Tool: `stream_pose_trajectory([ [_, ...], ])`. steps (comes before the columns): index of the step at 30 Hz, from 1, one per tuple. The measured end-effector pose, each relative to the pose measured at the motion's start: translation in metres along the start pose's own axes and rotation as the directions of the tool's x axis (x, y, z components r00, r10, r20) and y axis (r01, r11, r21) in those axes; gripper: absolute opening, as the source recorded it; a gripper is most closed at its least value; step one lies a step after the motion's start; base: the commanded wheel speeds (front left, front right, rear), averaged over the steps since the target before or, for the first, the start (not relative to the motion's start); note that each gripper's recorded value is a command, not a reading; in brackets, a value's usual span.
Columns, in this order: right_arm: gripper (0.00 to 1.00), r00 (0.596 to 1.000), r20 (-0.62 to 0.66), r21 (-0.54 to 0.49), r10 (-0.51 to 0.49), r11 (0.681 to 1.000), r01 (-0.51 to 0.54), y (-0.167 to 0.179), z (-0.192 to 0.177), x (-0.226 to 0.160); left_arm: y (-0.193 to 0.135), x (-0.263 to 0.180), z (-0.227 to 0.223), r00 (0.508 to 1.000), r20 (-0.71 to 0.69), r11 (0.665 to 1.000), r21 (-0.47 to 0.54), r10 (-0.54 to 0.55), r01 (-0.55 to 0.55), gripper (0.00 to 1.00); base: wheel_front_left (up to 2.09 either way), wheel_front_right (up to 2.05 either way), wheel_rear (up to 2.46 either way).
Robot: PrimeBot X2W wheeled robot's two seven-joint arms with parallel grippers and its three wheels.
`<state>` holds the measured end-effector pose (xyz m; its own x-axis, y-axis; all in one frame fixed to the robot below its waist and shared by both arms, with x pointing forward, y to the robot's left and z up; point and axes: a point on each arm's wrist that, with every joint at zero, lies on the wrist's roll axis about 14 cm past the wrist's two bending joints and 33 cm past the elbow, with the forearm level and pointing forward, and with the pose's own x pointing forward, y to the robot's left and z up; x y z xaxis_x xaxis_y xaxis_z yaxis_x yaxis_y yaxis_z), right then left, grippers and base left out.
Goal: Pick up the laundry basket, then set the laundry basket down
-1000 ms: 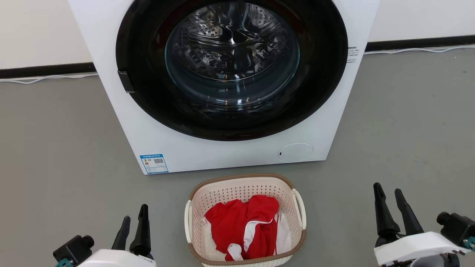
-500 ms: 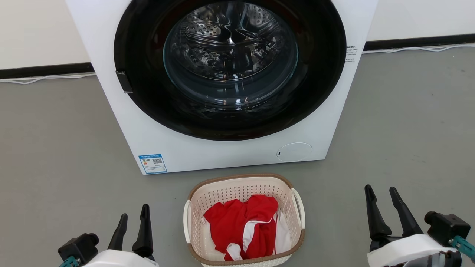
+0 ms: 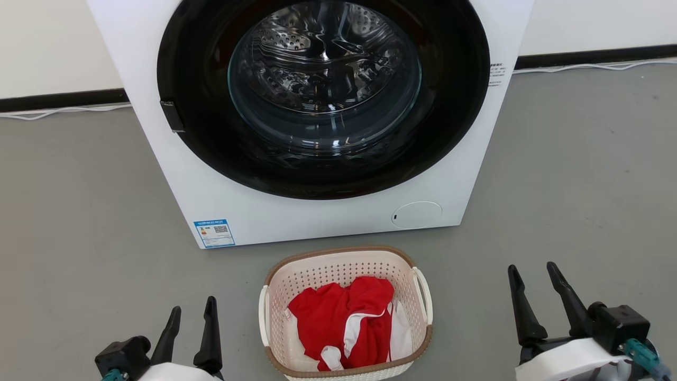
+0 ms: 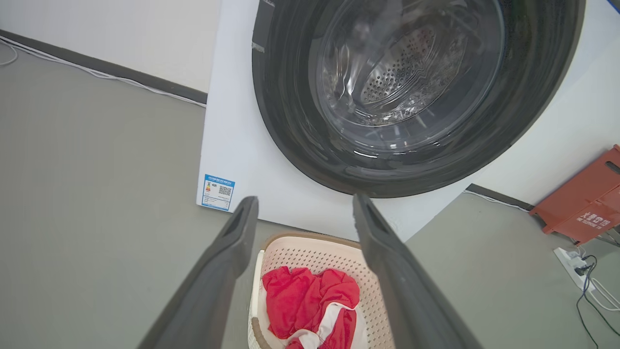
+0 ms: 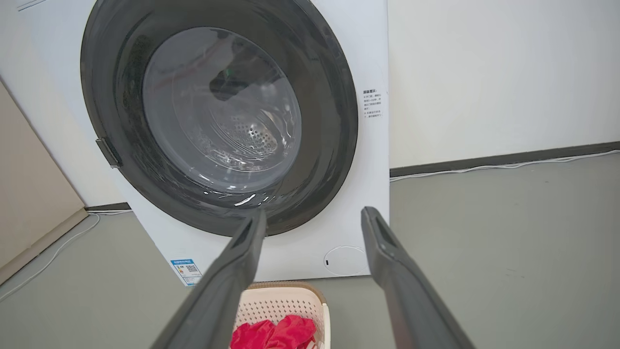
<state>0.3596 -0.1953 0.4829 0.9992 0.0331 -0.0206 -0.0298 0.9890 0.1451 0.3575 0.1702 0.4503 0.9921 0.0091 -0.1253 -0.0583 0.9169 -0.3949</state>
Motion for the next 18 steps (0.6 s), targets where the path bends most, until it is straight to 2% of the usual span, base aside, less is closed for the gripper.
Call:
stream_pose_trajectory([
  [14,1.0,0.998,0.027,-0.178,0.051,0.983,-0.046,0.0083,0.007,0.0045,-0.0069,0.0011,0.0007,0.999,0.02,0.988,0.151,-0.035,0.031,1.0,0.0,0.0,0.0],
  [18,1.0,0.998,0.033,-0.198,0.06,0.979,-0.052,0.0093,0.0083,0.0059,-0.0074,0.0014,-0.0005,0.999,0.018,0.987,0.16,-0.036,0.033,1.0,0.0,0.0,0.0],
])
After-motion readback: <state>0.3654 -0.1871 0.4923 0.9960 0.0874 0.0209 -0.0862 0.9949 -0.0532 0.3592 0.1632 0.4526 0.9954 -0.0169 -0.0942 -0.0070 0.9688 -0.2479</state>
